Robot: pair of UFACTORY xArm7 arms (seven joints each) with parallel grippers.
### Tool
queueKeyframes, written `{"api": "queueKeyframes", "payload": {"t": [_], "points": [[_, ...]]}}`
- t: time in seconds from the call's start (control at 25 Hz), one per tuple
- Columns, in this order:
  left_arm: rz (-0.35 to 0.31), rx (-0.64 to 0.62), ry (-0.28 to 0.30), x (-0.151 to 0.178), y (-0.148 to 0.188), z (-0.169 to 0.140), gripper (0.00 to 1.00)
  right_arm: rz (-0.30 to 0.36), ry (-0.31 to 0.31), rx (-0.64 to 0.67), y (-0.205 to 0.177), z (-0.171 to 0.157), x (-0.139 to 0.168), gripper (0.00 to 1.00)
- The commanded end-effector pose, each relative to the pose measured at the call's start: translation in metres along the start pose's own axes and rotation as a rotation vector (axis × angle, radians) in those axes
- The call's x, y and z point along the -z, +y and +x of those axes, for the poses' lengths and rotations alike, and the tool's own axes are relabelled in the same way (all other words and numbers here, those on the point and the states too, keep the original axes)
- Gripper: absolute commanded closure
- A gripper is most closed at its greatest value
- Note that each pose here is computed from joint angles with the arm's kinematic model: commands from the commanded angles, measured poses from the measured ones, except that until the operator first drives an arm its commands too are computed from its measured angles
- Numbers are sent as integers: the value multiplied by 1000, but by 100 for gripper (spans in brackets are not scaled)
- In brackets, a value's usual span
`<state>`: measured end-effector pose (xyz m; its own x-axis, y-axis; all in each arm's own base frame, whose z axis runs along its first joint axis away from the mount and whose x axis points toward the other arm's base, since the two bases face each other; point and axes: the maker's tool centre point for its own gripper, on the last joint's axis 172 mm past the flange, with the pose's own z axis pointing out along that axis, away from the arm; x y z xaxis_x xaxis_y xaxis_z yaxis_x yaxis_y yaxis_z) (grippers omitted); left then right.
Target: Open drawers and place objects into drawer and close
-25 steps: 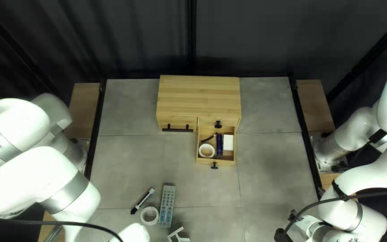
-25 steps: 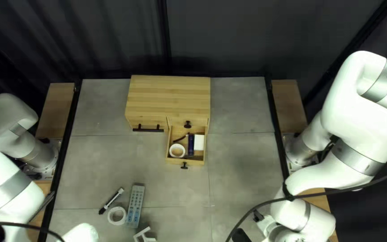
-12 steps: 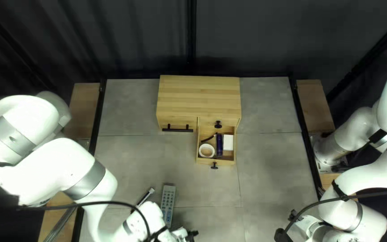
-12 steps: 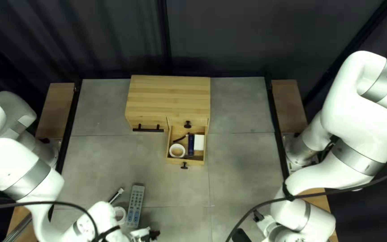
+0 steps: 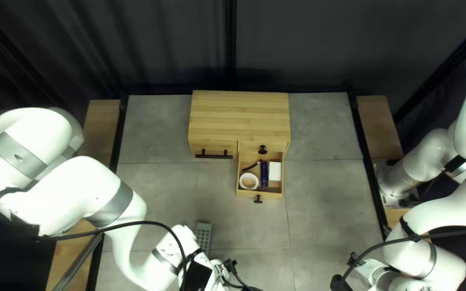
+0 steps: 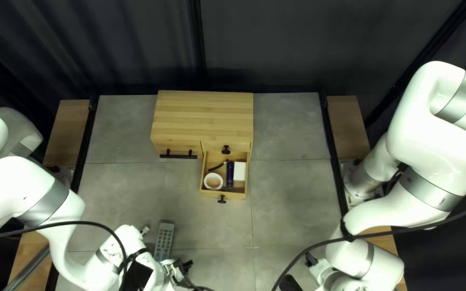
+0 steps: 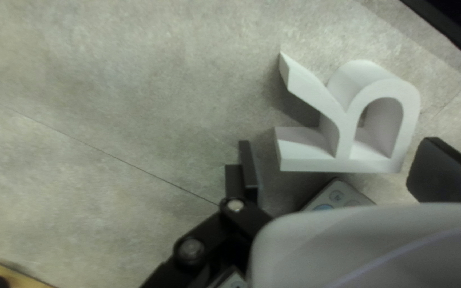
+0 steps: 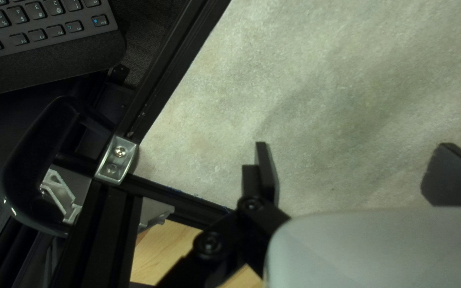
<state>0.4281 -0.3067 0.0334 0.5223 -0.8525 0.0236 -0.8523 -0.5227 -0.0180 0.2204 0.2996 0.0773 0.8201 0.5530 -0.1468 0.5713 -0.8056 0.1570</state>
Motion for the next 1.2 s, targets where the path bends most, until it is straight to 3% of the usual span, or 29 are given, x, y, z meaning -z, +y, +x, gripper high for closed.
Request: {"api": "queueKeyframes", "payload": {"t": [0.04,0.52,0.56,0.6,0.64,0.68,0.96,1.2], "points": [[-14,15,6,-2,6,2,0,0,0,0,0,0,0,0],[0,10,17,-8,4,8,0,0,0,0,0,0,0,0],[2,9,16,-8,4,8,6,0,0,0,0,0,0,0],[6,10,15,-7,3,8,20,0,0,0,0,0,0,0],[9,11,15,-7,3,8,93,0,0,0,0,0,0,0],[12,11,14,-7,3,8,100,0,0,0,0,0,0,0],[31,16,6,17,1,7,100,0,0,0,0,0,0,0],[58,64,-27,64,-7,-20,100,0,0,0,0,0,0,0]]}}
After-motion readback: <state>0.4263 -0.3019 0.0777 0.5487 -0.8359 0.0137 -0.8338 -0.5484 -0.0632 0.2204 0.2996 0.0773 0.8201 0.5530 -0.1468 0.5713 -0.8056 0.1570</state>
